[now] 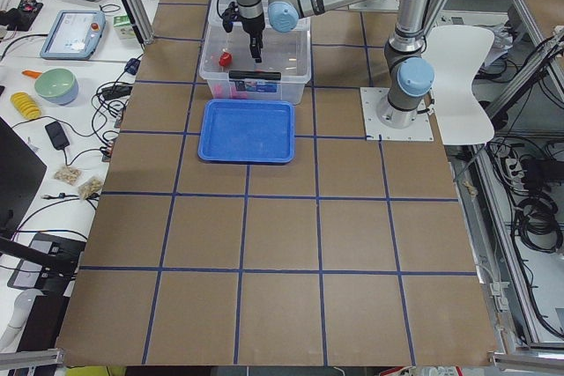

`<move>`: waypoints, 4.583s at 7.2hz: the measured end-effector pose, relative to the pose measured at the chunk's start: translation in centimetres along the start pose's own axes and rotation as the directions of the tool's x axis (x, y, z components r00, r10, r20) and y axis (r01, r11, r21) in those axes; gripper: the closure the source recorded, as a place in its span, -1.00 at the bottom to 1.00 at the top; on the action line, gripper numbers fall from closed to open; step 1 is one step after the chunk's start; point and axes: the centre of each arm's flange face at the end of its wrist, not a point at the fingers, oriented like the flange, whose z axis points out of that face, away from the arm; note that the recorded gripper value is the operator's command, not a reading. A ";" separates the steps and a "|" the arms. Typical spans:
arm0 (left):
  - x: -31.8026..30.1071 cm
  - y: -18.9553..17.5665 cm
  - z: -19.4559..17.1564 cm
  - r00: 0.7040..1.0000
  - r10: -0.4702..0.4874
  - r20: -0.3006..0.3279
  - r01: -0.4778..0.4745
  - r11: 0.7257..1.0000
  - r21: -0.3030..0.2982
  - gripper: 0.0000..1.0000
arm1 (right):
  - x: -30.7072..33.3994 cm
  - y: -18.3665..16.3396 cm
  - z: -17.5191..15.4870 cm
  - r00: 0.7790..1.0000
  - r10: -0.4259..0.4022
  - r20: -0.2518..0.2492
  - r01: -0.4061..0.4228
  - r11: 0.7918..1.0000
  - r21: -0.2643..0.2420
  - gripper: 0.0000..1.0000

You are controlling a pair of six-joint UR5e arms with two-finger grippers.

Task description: Place red block in blue tray from box

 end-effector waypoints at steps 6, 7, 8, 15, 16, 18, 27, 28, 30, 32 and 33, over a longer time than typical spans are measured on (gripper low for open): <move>1.6 -1.6 8.4 0.998 0.018 -0.052 -0.020 0.999 -0.026 -0.48 | -0.2 1.1 -4.6 0.999 0.018 0.026 -0.021 0.996 0.085 -1.00; 1.7 -1.7 9.4 0.998 0.019 -0.053 -0.021 0.999 -0.032 -0.48 | -0.6 2.2 -6.9 0.999 0.024 0.044 -0.029 0.993 0.118 -1.00; 1.7 -1.8 10.3 0.998 0.020 -0.055 -0.023 0.999 -0.042 -0.48 | -0.9 3.6 -9.6 0.998 0.040 0.055 -0.047 0.989 0.139 -1.00; 2.3 -2.6 14.0 0.994 0.020 -0.104 -0.027 0.998 -0.064 -0.44 | -6.6 5.4 -20.2 0.964 0.197 0.176 -0.218 0.969 0.112 -1.00; 2.3 -2.6 14.3 0.994 0.021 -0.103 -0.028 0.997 -0.067 0.62 | -9.1 4.9 -20.8 0.950 0.222 0.220 -0.251 0.961 0.115 -1.00; 2.2 -2.6 14.5 0.995 0.021 -0.100 -0.028 0.997 -0.067 1.00 | -11.3 4.6 -21.3 0.921 0.262 0.288 -0.302 0.947 0.105 -1.00; 1.4 -6.1 -1.2 0.999 0.003 -0.051 -0.005 0.999 -0.050 1.00 | -14.9 4.4 -21.0 0.939 0.197 0.283 -0.236 0.966 0.109 -1.00; 0.9 -5.4 -4.2 0.999 -0.002 -0.033 0.001 0.999 -0.044 1.00 | -14.9 4.4 -21.0 0.939 0.197 0.283 -0.235 0.966 0.109 -1.00; -3.1 -3.7 -8.4 0.999 -0.050 -0.006 0.050 0.998 -0.030 1.00 | -14.9 4.5 -21.0 0.939 0.198 0.281 -0.236 0.966 0.109 -1.00; -10.0 -2.5 -9.9 0.998 -0.060 0.027 0.061 0.998 -0.035 1.00 | -14.8 4.5 -21.0 0.942 0.199 0.271 -0.236 0.966 0.109 -1.00; -14.7 -2.4 -9.1 0.999 -0.045 0.015 0.046 0.998 -0.053 1.00 | -14.8 4.5 -20.9 0.942 0.199 0.269 -0.235 0.966 0.108 -1.00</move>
